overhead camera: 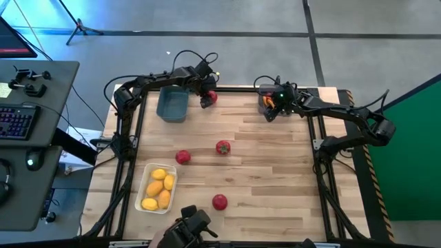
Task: Sort produce into baskets
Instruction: Put the red tomato into the green bin
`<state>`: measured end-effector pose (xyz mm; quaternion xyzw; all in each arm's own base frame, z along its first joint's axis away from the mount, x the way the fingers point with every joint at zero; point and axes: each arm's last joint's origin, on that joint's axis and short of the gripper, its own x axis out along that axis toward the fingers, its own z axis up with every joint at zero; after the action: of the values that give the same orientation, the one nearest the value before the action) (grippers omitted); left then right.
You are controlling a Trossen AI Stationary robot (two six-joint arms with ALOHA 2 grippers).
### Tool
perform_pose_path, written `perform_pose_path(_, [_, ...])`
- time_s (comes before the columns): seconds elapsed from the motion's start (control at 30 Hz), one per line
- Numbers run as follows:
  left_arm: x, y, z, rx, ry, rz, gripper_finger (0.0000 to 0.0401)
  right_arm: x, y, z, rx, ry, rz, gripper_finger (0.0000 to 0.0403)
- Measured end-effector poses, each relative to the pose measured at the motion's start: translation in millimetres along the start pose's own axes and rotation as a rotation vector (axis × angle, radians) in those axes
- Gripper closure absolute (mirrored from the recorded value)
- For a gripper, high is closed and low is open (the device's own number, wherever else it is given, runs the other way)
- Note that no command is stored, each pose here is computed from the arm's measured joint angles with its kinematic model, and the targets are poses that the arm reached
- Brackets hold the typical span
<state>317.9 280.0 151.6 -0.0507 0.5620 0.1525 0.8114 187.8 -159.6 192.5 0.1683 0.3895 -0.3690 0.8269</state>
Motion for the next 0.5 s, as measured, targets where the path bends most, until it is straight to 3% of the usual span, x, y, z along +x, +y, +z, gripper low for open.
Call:
perform_pose_path(0.17, [-3.9,-0.4,-0.3,0.004,0.002,0.001,0.0227,0.0,0.0,0.0,0.0,0.0,0.0,0.0176])
perform_pose_path(0.5, [-39.4,-3.9,-2.0,0.012,0.005,0.001,0.0231,0.0,0.0,0.0,0.0,0.0,0.0,0.0176])
